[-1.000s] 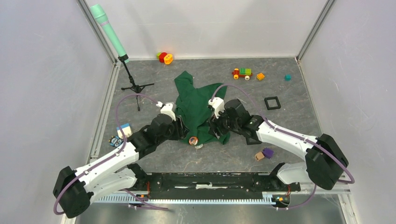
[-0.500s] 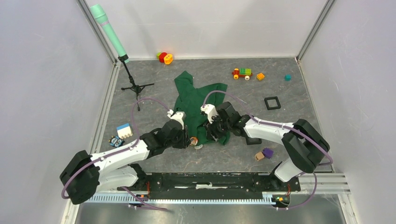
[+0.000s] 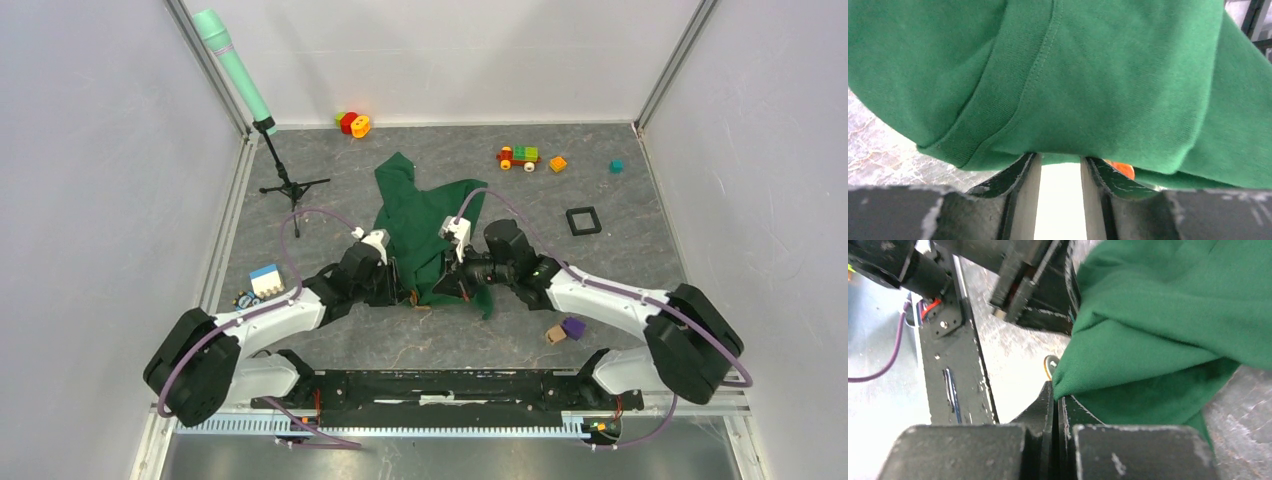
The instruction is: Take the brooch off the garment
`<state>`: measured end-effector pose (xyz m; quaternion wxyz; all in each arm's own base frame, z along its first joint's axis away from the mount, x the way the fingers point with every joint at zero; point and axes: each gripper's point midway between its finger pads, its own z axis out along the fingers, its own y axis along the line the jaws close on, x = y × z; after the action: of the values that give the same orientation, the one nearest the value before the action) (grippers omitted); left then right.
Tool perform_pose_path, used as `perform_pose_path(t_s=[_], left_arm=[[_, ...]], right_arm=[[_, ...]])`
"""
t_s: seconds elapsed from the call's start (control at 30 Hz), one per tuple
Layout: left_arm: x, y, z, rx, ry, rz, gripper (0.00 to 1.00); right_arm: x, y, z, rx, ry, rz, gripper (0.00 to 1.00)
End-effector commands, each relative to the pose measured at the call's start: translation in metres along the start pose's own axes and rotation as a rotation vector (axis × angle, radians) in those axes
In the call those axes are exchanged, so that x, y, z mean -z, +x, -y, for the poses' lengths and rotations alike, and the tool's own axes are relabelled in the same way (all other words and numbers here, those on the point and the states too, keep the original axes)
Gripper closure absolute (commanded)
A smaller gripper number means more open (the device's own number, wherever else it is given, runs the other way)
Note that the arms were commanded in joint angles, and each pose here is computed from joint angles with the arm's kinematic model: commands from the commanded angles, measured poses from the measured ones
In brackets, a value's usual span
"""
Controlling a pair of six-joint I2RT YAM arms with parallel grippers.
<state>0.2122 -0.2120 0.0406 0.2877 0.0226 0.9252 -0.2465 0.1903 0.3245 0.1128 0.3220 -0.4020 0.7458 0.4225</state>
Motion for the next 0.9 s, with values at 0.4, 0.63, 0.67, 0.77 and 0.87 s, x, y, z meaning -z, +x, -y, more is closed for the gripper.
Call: perform_pose_path(t_s=[0.4, 0.63, 0.67, 0.77, 0.87], left_arm=[[0.068, -0.043, 0.058, 0.071, 0.252, 0.142, 0.43], [0.050, -0.027, 0.063, 0.102, 0.298, 0.063, 0.48], [0.047, -0.027, 0.063, 0.101, 0.292, 0.059, 0.48], [0.043, -0.026, 0.064, 0.093, 0.294, 0.039, 0.48], [0.039, -0.026, 0.067, 0.087, 0.298, 0.021, 0.47]], right_arm=[[0.016, -0.073, -0.010, 0.063, 0.038, 0.189, 1.00], [0.015, -0.074, -0.015, 0.047, 0.009, 0.197, 1.00], [0.015, -0.073, -0.017, 0.047, 0.002, 0.195, 1.00], [0.014, -0.070, -0.016, 0.043, -0.001, 0.189, 1.00], [0.013, -0.065, -0.015, 0.040, 0.001, 0.177, 1.00]])
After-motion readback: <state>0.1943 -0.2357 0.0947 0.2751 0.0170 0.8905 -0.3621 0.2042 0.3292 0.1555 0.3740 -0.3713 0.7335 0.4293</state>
